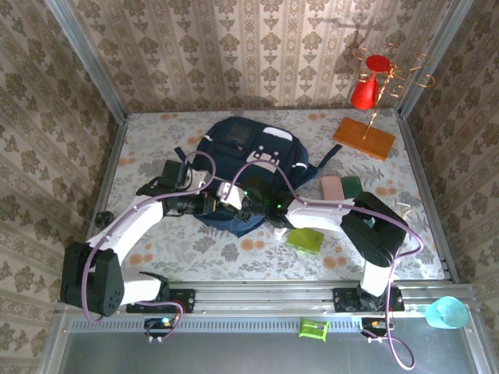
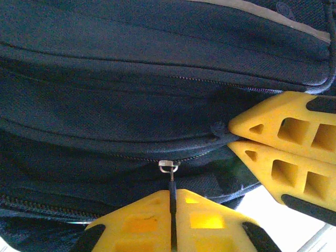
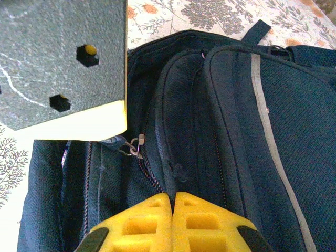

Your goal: Pack the student bag

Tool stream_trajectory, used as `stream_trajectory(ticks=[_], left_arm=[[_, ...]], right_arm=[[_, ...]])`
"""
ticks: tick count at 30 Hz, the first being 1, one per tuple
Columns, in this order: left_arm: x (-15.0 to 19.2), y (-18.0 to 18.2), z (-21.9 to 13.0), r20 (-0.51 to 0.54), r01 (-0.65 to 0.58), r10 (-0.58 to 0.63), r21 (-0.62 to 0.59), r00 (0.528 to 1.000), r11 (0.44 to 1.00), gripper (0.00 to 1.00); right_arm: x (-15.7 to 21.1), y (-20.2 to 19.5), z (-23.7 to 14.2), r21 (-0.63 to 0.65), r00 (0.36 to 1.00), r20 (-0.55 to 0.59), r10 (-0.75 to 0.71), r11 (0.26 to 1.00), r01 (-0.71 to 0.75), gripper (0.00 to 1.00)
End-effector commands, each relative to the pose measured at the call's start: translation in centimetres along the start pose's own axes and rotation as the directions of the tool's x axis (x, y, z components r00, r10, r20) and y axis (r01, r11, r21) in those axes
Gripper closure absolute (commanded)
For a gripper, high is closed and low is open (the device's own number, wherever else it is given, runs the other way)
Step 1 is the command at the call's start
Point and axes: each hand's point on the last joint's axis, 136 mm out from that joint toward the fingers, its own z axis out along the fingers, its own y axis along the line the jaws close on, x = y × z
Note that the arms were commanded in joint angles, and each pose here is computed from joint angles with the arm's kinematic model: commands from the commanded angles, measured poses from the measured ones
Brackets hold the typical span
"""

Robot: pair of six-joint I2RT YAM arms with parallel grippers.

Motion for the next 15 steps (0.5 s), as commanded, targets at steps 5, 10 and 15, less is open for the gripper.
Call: stream_trajectory(ticks=[5,10,15], left_arm=[[2.27,0.03,0.78,-0.096,0.014,-0.014,-0.002,0.995,1.000,0.87],[2.40,0.32,0.90,-0.106,0.003,-0.006,-0.023,0.994,1.000,0.83],[2.22,0.09,1.06,-0.102,0.011,-0.012,-0.008,0.995,1.000,0.77]], right_arm=[[-3.47,-2.27,-1.38,0.060,0.993,0.118,0.031,0.997,-0.038,1.00],[-3.58,-2.22,-1.49,0.057,0.992,0.120,0.035,0.998,-0.042,1.00],[-3.71,-2.24,-1.74,0.056,0.991,0.126,0.043,0.997,-0.050,1.00]])
